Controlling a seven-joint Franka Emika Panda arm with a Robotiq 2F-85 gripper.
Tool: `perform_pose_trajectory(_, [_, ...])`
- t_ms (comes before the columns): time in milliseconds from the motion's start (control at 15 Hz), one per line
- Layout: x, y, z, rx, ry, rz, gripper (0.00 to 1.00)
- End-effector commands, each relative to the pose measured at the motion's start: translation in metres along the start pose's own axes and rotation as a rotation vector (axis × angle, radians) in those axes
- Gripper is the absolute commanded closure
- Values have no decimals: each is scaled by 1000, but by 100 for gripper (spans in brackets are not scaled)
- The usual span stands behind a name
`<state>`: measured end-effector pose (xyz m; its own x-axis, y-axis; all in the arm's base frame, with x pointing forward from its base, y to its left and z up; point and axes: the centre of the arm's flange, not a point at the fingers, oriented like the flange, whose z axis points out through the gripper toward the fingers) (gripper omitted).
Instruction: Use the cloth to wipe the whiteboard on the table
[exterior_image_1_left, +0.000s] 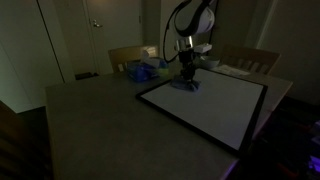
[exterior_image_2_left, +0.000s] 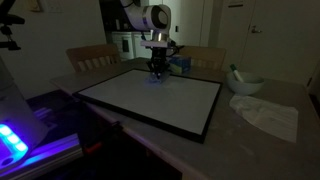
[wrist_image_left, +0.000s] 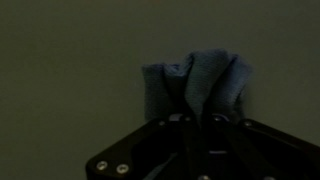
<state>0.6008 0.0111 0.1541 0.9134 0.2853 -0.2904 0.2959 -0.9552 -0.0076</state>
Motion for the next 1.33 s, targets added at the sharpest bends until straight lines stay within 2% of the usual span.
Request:
perform_pose_trajectory(0, [28, -2, 13, 11, 44, 28, 98])
perform_pose_trajectory(200, [34, -8, 13, 29, 53, 45, 98])
perform_pose_trajectory(733, [33, -39, 2, 72, 13, 22, 98])
perform_pose_trajectory(1267, [0, -45, 8, 109, -46, 96, 98])
